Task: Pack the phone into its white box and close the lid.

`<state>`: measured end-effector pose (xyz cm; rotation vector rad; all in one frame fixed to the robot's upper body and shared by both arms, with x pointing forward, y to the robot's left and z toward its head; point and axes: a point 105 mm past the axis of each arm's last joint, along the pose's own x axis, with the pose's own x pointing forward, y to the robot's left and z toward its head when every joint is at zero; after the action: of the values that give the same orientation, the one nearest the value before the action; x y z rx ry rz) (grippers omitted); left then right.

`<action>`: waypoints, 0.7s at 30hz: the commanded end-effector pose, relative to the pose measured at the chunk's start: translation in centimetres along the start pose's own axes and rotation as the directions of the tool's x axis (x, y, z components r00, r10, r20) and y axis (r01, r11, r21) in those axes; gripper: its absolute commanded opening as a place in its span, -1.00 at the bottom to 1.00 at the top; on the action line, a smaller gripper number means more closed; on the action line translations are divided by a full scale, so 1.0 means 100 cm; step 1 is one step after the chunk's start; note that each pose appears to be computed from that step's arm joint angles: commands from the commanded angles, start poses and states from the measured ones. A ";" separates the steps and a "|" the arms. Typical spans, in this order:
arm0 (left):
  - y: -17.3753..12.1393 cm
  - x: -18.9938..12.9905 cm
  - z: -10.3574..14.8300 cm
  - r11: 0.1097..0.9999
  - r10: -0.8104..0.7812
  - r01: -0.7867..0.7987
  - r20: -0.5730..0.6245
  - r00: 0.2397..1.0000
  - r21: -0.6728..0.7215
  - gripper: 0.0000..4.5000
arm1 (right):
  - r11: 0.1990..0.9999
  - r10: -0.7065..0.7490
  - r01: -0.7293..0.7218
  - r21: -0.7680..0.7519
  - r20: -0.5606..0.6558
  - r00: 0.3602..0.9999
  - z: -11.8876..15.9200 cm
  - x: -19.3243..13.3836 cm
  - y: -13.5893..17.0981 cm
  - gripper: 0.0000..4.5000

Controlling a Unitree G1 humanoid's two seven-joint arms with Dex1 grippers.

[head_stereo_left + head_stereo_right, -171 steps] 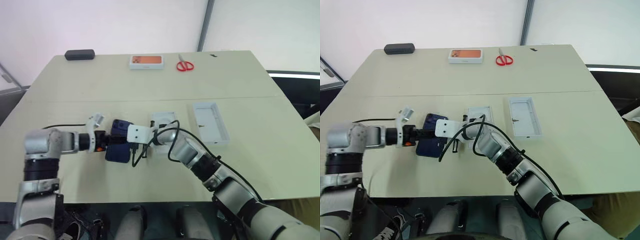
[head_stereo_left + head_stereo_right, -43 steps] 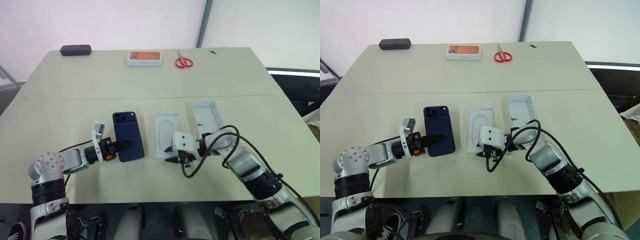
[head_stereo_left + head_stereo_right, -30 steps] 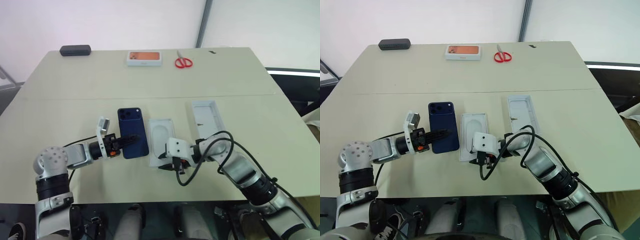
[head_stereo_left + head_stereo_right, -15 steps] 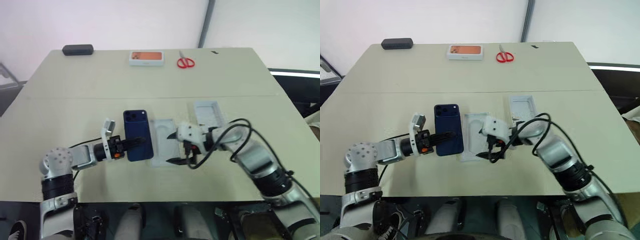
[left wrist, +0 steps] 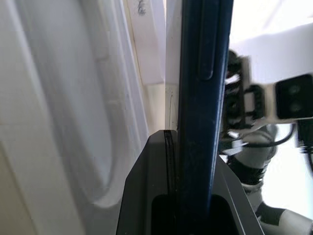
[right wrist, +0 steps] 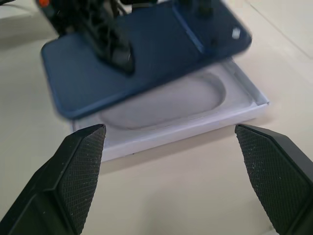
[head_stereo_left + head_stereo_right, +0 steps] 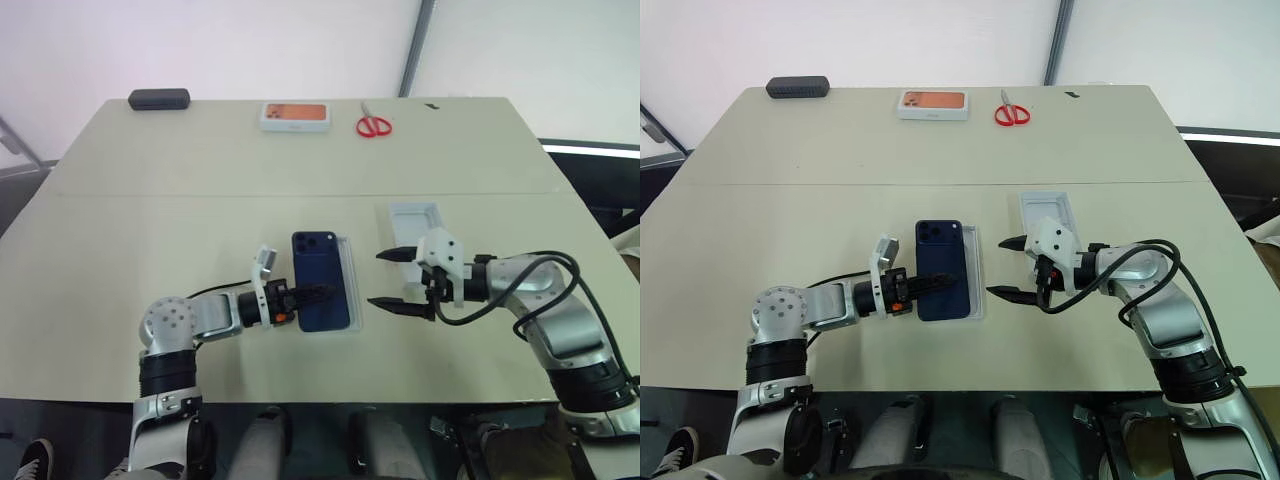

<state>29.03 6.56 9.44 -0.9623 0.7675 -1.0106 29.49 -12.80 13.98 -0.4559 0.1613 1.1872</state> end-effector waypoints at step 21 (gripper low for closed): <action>-0.016 0.002 0.013 0.985 0.011 0.005 -0.092 0.996 0.174 0.98 | 0.996 -0.024 0.024 -0.086 0.002 1.000 0.006 0.010 -0.004 1.00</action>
<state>29.60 6.15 11.28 -0.8040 0.7523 -1.1132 29.94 -12.15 13.27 -0.5123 0.1532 1.1730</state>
